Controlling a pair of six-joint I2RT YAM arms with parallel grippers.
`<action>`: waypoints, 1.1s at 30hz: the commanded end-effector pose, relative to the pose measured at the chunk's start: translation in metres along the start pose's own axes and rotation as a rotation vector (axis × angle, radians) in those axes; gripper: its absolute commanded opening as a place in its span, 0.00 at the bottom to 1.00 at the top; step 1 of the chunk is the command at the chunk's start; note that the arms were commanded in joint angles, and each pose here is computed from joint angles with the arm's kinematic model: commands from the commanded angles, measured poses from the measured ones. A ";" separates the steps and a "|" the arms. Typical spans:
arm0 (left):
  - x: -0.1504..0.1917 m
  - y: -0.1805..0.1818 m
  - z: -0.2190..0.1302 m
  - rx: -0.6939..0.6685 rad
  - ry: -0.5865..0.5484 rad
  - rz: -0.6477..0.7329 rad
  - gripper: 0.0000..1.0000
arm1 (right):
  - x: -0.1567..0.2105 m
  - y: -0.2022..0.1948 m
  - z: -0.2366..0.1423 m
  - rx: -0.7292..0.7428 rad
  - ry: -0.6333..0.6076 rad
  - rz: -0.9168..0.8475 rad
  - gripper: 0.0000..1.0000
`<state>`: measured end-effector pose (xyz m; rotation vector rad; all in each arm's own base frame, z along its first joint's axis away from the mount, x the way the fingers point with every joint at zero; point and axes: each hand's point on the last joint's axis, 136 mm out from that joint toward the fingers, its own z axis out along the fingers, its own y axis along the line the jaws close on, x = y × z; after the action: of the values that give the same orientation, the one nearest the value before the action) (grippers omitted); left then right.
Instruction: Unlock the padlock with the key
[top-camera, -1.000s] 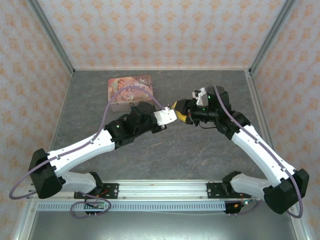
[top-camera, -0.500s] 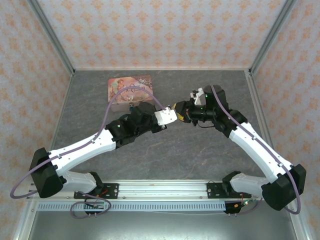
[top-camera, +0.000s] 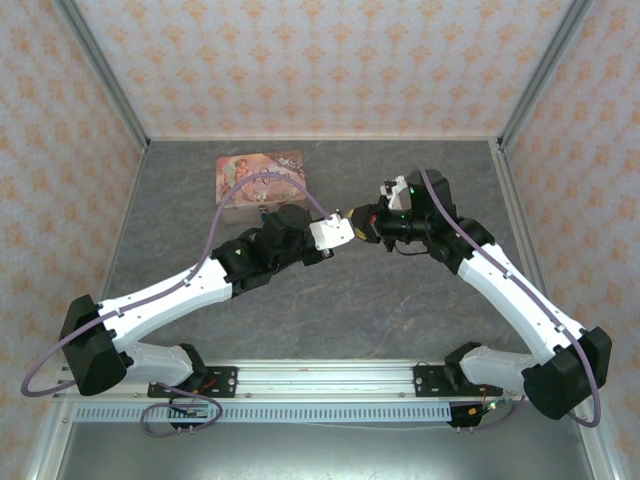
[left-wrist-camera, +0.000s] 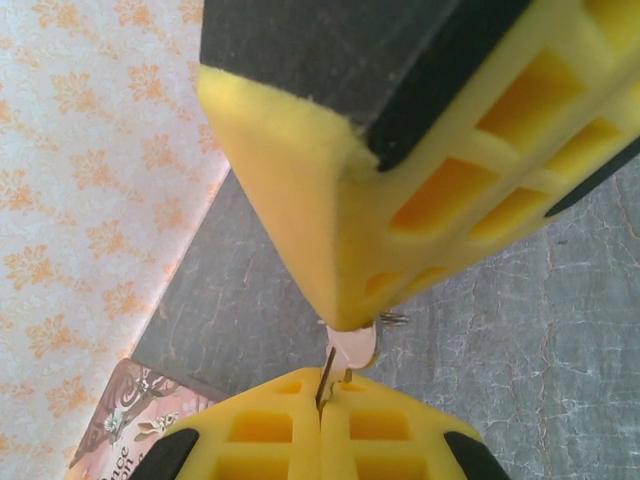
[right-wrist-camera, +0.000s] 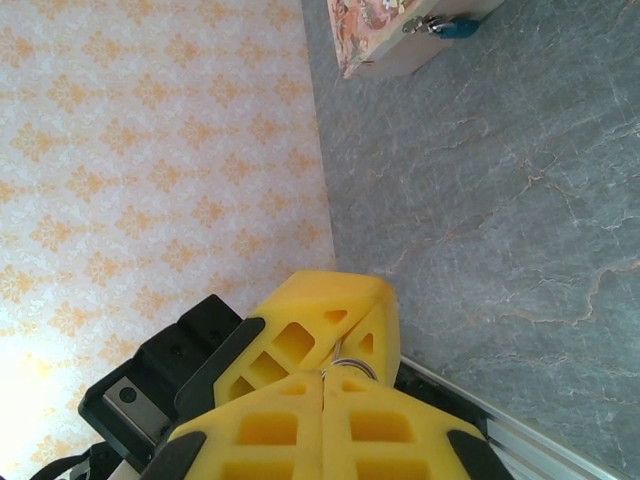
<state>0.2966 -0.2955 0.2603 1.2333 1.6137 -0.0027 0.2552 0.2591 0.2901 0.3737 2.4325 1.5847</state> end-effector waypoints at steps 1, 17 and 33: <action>-0.015 0.007 -0.006 -0.021 -0.038 -0.008 0.10 | 0.003 0.004 -0.004 0.009 0.006 0.018 0.01; -0.013 0.026 -0.062 0.022 -0.307 -0.600 0.55 | -0.010 0.032 -0.031 -0.188 -0.229 -0.320 0.00; -0.082 0.079 -0.085 0.280 -0.562 -1.507 0.79 | -0.012 0.099 -0.057 -0.651 -0.372 -0.479 0.00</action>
<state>0.2852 -0.2615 0.3630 0.0565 1.7409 -1.1406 0.2726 0.2473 0.3631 0.0531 1.6750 1.6879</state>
